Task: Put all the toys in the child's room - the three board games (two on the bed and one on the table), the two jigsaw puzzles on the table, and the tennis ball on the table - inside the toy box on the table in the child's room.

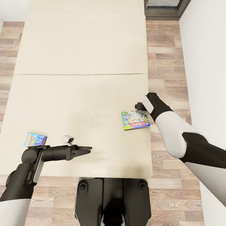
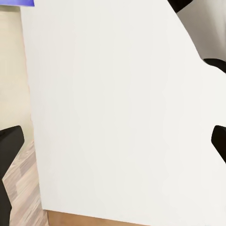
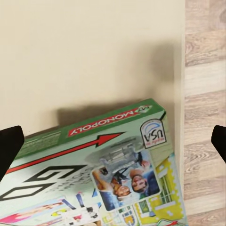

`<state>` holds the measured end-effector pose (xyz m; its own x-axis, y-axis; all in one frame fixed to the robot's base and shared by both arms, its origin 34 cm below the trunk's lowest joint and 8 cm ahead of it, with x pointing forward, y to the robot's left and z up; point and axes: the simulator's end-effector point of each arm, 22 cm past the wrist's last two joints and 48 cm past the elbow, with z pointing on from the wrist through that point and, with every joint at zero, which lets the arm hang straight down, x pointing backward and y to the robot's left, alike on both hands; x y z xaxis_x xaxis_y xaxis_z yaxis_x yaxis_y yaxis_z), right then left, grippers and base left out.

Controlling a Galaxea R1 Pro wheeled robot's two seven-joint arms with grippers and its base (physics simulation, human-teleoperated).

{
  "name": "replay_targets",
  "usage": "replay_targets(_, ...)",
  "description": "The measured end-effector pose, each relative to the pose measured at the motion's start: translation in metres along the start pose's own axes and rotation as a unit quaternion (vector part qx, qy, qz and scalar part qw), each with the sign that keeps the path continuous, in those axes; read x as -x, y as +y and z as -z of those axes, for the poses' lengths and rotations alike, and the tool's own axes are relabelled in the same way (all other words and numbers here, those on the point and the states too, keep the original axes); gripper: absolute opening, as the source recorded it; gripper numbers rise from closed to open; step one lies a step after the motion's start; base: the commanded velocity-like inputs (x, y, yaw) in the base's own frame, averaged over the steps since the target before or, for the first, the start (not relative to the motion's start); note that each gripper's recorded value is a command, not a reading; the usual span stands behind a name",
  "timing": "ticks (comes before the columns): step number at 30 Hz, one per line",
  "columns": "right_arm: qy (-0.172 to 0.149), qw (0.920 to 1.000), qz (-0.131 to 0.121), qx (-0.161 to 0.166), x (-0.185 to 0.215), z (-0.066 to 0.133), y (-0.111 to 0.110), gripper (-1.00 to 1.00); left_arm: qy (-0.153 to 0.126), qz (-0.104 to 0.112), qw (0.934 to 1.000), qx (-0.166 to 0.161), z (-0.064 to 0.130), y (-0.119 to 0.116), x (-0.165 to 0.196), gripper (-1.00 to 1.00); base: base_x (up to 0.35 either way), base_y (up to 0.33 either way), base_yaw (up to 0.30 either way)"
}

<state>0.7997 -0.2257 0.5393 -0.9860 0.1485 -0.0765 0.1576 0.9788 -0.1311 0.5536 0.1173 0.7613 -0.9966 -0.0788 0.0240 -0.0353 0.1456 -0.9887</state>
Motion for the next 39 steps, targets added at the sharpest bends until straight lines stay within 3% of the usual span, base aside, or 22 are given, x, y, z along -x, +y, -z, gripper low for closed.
replay_targets(39,-0.007,0.9999,-0.008,0.007,0.0028,0.0009,0.0056,1.00,0.001,0.000,1.0000,0.003,0.0007,0.0011,-0.0007,1.00,0.000,0.000,0.000)
